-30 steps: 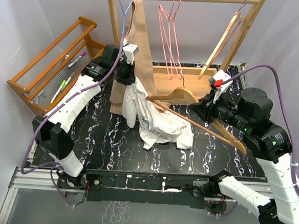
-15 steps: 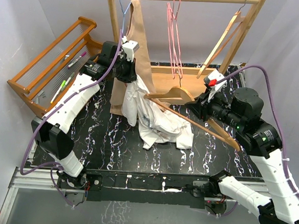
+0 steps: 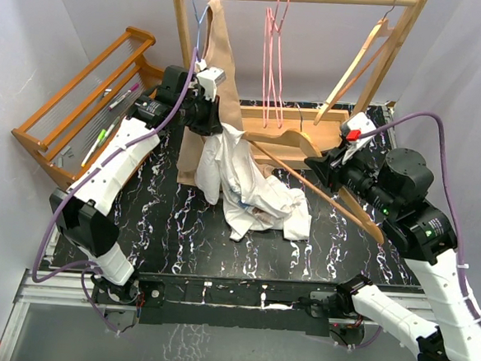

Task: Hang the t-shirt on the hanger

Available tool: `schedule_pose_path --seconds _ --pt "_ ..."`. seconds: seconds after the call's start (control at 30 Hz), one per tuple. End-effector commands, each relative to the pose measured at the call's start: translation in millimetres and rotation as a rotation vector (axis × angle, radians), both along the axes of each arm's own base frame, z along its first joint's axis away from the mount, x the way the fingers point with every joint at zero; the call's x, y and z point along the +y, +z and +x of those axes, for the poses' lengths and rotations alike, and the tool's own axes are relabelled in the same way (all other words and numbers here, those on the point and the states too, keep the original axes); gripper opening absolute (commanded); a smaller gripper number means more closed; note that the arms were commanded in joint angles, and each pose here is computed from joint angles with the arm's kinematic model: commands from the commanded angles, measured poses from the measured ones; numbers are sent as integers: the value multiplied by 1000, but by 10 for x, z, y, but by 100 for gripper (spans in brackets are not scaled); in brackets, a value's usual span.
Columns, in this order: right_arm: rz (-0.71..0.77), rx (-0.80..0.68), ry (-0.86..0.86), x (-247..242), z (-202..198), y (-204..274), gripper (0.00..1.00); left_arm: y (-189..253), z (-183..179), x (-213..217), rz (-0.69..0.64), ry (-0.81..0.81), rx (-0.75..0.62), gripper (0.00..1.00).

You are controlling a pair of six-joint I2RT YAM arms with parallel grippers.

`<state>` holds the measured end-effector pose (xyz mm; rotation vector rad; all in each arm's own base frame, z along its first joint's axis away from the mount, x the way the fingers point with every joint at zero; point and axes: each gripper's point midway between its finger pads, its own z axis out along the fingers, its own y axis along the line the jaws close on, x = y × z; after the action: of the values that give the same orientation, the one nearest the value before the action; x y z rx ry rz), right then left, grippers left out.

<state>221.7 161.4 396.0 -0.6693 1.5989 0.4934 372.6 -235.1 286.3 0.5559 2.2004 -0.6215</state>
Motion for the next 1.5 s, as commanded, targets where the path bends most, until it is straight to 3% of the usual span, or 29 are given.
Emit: schedule_pose_path --seconds 0.0,0.47,0.93,1.47 --pt "56 -102 9 48 52 277 8 188 -70 -70 -42 -54 -4 0" --pt "95 -133 125 186 -116 246 8 330 -68 -113 -27 -104 -29 0" --pt "170 -228 110 101 -241 388 8 306 -479 -20 13 -209 1 0" --pt "188 -223 163 216 -226 221 8 804 -702 -38 -17 -302 -46 0"
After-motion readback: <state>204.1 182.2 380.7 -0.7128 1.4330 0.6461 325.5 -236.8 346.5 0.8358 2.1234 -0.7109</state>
